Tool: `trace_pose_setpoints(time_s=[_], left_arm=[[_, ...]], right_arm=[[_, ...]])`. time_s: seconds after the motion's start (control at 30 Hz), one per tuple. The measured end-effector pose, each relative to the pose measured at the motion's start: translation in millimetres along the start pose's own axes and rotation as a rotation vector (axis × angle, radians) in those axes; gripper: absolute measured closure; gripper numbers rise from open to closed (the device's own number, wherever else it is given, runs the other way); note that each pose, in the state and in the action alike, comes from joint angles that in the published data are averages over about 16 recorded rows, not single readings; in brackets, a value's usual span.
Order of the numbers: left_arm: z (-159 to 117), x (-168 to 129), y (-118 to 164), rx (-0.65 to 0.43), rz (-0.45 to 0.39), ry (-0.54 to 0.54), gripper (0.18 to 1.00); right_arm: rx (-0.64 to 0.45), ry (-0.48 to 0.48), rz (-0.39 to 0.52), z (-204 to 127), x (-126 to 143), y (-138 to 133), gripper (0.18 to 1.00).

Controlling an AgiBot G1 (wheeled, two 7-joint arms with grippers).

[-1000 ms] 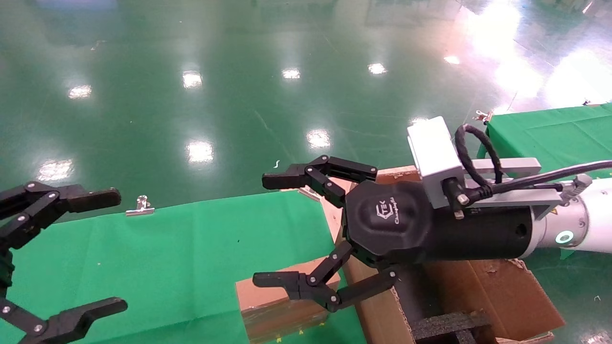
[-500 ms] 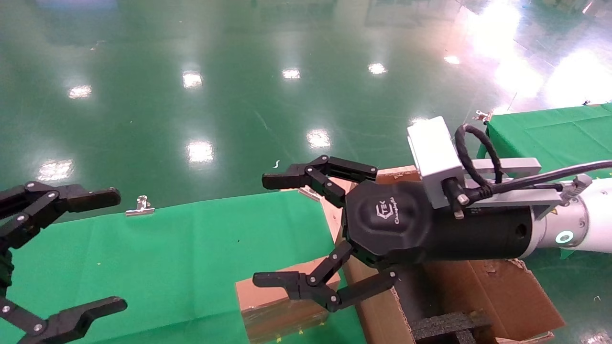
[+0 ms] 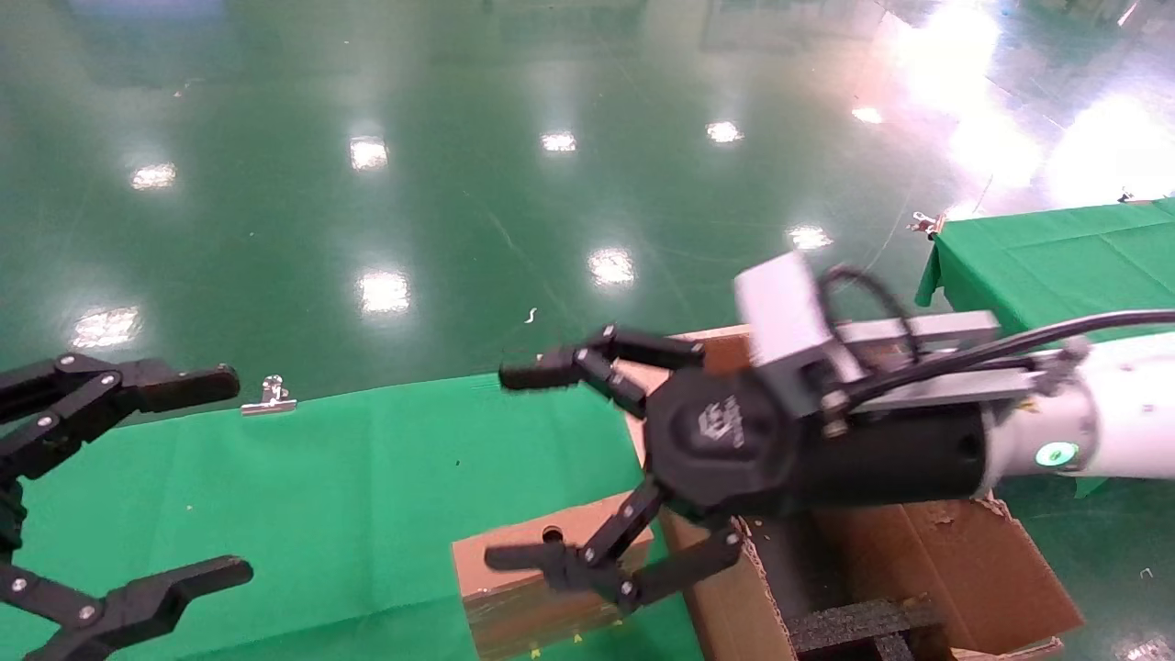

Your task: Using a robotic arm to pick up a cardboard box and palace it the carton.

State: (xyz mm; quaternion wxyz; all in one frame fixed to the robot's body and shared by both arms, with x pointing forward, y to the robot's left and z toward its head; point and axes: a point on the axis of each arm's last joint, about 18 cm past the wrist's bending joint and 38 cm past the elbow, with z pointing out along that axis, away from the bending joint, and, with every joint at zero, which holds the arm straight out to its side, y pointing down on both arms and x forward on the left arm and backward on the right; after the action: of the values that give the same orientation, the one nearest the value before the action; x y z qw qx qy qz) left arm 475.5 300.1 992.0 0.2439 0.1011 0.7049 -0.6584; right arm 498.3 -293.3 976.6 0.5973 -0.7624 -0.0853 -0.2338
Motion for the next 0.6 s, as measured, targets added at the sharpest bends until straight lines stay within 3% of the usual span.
trace_pose_setpoints(time_s=[0.37, 0.6], left_arm=[[0, 0, 0, 0.0, 0.0, 0.0, 0.397], [0, 0, 0, 0.0, 0.0, 0.0, 0.572]], right_arm=[[-0.293, -0.051, -0.003, 33, 33, 36, 0.178], [-0.427, -0.091, -0.028, 55, 50, 51, 0.178]])
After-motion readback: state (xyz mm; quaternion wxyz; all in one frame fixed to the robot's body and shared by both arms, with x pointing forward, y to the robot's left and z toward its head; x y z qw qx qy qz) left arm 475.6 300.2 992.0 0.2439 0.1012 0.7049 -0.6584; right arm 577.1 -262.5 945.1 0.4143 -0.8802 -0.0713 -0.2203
